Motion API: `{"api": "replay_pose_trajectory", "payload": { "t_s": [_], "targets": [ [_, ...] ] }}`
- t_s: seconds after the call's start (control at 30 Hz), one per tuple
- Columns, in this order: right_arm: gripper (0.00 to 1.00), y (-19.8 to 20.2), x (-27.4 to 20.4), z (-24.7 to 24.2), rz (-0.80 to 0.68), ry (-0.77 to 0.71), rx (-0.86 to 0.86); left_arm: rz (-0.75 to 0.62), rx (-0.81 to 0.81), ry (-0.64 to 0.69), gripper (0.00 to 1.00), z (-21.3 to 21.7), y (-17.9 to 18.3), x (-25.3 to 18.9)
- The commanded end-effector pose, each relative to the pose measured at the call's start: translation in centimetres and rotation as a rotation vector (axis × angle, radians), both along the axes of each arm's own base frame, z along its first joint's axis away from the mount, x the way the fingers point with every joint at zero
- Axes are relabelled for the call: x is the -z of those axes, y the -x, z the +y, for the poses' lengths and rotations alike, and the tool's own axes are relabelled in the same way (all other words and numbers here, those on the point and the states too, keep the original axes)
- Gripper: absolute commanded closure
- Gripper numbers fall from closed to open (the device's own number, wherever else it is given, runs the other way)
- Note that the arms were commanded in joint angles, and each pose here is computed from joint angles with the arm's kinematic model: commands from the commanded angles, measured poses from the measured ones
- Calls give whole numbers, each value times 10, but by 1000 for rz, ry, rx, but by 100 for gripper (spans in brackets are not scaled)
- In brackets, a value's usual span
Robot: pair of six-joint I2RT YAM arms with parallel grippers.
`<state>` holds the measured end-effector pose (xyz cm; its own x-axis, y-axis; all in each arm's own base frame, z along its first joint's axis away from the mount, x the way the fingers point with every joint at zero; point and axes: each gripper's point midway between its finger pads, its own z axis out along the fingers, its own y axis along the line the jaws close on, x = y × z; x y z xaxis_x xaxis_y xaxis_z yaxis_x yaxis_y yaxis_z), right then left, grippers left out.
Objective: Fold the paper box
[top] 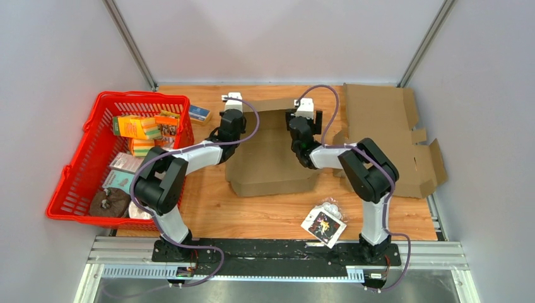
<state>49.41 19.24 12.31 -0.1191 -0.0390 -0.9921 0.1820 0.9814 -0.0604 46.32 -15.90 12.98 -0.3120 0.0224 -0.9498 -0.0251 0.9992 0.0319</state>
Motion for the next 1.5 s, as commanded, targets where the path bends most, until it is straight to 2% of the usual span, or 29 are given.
{"api": "replay_pose_trajectory", "payload": {
  "t_s": [0.0, 0.03, 0.07, 0.13, 0.17, 0.23, 0.27, 0.37, 0.43, 0.47, 0.5, 0.6, 0.67, 0.7, 0.8, 0.83, 0.87, 0.9, 0.93, 1.0, 1.03, 1.1, 1.13, 1.2, 1.23, 1.27, 1.3, 1.37, 1.47],
  "targets": [
    [3, 48, -16, -36, 143, 13, 44, 5, 51, 7, 100, -11, 6, -8],
    [0, 60, -11, -39, 201, -2, 22, 5, 51, 5, 100, -11, 6, -8],
    [0, 87, 14, -38, 370, -37, -28, 1, 54, 8, 100, -12, 6, -10],
    [0, 122, 3, -49, 467, -80, -23, 10, 58, 5, 100, -13, 5, -10],
    [0, 146, 14, -47, 571, -100, -79, 14, 63, 4, 100, -14, 5, -10],
    [0, 171, 11, -46, 638, -169, -144, 21, 67, -1, 100, -14, 6, -9],
    [0, 191, 19, -28, 742, -253, -241, 20, 75, 1, 100, -15, 6, -11],
    [0, 224, 24, 7, 890, -384, -404, 30, 105, -3, 99, -19, 8, -11],
    [0, 232, 41, 5, 941, -421, -338, 42, 112, -9, 77, -18, 11, -11],
    [5, 233, 44, 6, 949, -433, -338, 26, 117, -1, 68, -17, 14, -22],
    [7, 235, 45, 8, 952, -457, -337, 47, 117, 6, 54, -17, 20, -21],
    [14, 236, 48, 9, 940, -489, -323, 73, 118, 31, 39, -11, 36, -42],
    [15, 243, 58, 0, 967, -466, -283, 74, 129, 52, 36, -7, 51, -54],
    [16, 245, 60, -1, 974, -464, -286, 130, 126, 48, 34, -2, 64, -46],
    [20, 259, 70, 0, 1000, -485, -311, 176, 159, 102, 32, 3, 96, -53],
    [31, 261, 70, 5, 1000, -510, -328, 188, 167, 119, 32, 4, 106, -56],
    [34, 262, 73, 7, 1005, -519, -336, 172, 196, 160, 33, 4, 119, -72],
    [38, 265, 78, 8, 1016, -517, -344, 218, 211, 175, 40, 5, 135, -68],
    [48, 264, 77, 11, 1018, -524, -363, 219, 251, 196, 43, 1, 144, -73],
    [56, 264, 77, 14, 1015, -538, -377, 210, 481, 277, 43, -28, 175, -88],
    [66, 260, 75, 16, 992, -545, -382, 210, 632, 293, 43, -51, 197, -96],
    [77, 258, 72, 16, 968, -563, -375, 220, 724, 164, 40, -63, 218, -91],
    [89, 257, 71, 15, 962, -562, -366, 213, 785, 75, 39, -81, 236, -86],
    [100, 256, 68, 16, 958, -576, -372, 187, 853, -109, 36, -91, 245, -75],
    [100, 256, 62, 19, 956, -593, -391, 206, 845, -197, 33, -97, 244, -60],
    [100, 256, 59, 20, 957, -605, -401, 235, 916, -325, 30, -103, 258, -46],
    [100, 256, 54, 22, 958, -610, -422, 234, 939, -368, 31, -112, 260, -51],
    [100, 260, 40, 28, 988, -629, -482, 250, 997, -527, 30, -126, 267, -25],
    [100, 265, 22, 29, 989, -654, -548, 282, 1076, -630, 30, -141, 275, 6]
  ]
}}
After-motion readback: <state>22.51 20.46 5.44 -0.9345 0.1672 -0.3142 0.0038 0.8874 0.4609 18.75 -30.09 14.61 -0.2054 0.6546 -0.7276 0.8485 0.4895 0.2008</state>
